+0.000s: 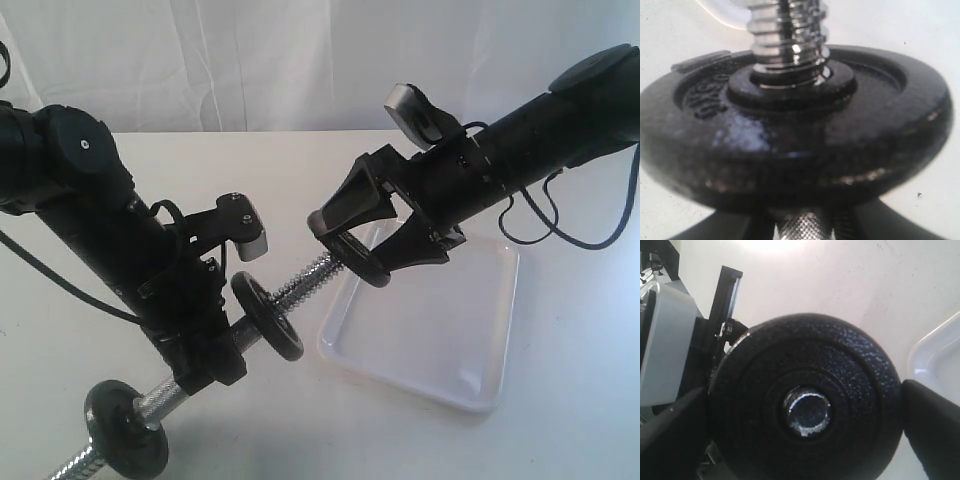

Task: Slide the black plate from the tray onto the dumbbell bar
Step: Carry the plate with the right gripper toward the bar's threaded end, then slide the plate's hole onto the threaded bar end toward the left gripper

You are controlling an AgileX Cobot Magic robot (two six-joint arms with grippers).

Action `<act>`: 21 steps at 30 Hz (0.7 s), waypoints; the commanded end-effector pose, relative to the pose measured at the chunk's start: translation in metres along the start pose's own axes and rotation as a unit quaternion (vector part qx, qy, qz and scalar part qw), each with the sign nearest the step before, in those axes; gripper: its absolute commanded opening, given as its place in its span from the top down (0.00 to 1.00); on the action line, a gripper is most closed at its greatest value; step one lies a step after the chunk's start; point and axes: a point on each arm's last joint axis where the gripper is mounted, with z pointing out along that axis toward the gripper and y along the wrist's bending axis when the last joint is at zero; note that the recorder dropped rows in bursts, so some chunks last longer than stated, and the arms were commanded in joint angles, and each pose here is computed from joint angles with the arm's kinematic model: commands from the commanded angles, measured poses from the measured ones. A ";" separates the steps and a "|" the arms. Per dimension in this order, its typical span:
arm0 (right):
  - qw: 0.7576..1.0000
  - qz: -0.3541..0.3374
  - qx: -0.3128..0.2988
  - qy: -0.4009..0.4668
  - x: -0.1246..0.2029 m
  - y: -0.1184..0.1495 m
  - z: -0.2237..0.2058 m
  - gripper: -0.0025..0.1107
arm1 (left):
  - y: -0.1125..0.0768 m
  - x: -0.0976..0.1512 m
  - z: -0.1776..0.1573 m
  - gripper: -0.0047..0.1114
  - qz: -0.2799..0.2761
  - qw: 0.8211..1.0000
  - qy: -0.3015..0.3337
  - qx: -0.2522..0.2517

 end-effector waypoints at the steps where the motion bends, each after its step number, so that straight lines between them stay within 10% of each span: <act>1: 0.999 0.004 -0.029 -0.040 -0.007 0.008 -0.003 0.98 | -0.016 -0.019 -0.021 0.96 -0.010 0.997 -0.077 0.030; 21: 0.996 0.008 -0.063 -0.062 -0.004 0.008 0.002 0.98 | -0.017 -0.026 -0.022 0.96 -0.049 0.992 -0.111 0.040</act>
